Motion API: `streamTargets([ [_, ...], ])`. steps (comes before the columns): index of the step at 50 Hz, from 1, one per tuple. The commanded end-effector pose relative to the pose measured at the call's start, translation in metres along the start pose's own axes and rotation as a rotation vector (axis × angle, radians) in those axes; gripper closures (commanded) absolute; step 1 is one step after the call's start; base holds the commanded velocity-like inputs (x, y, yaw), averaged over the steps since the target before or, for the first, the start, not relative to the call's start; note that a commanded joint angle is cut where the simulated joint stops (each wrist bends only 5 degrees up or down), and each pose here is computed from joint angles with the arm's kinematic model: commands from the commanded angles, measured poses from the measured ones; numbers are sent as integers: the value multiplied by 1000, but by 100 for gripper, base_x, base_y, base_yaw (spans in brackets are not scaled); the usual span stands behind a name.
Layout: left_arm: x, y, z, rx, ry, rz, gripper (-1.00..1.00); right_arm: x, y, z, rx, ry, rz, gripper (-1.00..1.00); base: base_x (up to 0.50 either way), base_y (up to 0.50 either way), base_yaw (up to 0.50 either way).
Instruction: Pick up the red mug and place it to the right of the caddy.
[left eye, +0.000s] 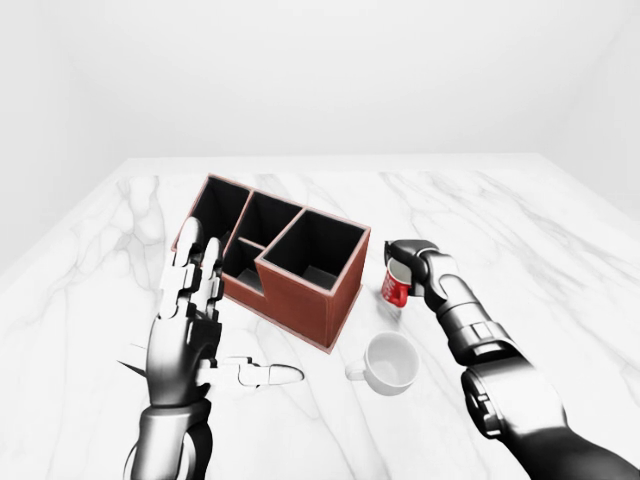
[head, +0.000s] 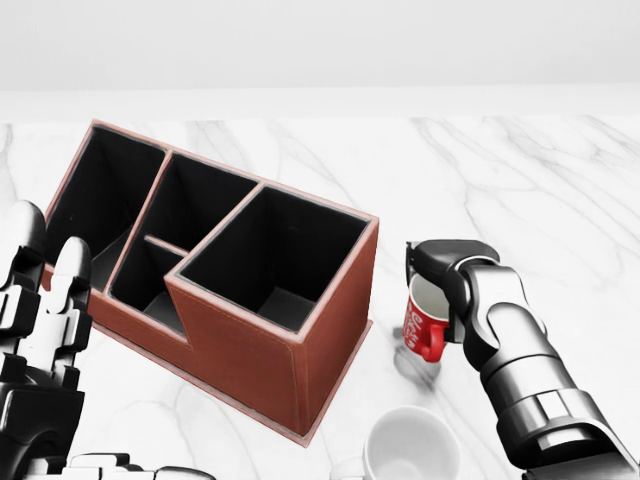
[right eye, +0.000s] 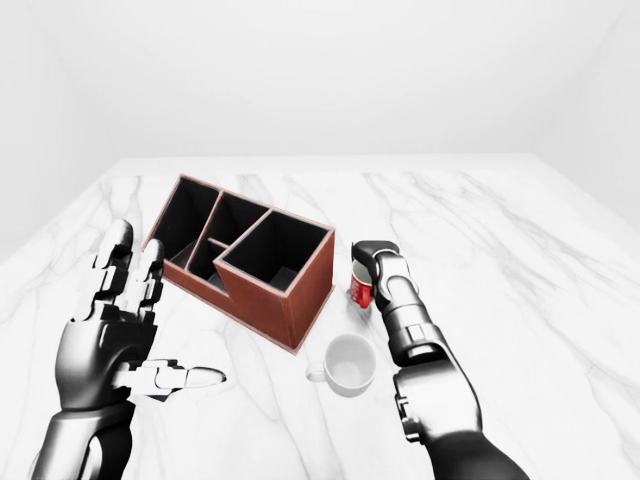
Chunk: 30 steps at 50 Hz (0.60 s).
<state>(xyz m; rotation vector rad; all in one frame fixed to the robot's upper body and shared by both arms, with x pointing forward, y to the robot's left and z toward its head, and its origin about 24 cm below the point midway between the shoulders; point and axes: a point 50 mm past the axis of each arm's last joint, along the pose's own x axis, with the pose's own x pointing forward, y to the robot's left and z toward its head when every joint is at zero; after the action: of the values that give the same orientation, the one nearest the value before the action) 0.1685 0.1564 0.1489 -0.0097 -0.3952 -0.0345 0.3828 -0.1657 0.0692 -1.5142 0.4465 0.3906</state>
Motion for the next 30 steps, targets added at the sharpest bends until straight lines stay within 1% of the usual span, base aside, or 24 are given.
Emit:
streamTargets([
  [1,0,0,-1,0,2,0,-100,3,-4,0,48,-5,-103,100,0,0,0],
  [7,0,0,0,1,-1,1,-100,5,-2,-1,70,-2,-119,100,0,0,0],
  [14,0,0,2,0,-7,1,-100,5,3,-3,63,2,-110,100,0,0,0],
  [30,0,2,7,2,-29,5,-100,10,26,0,85,12,-82,100,0,0,0],
])
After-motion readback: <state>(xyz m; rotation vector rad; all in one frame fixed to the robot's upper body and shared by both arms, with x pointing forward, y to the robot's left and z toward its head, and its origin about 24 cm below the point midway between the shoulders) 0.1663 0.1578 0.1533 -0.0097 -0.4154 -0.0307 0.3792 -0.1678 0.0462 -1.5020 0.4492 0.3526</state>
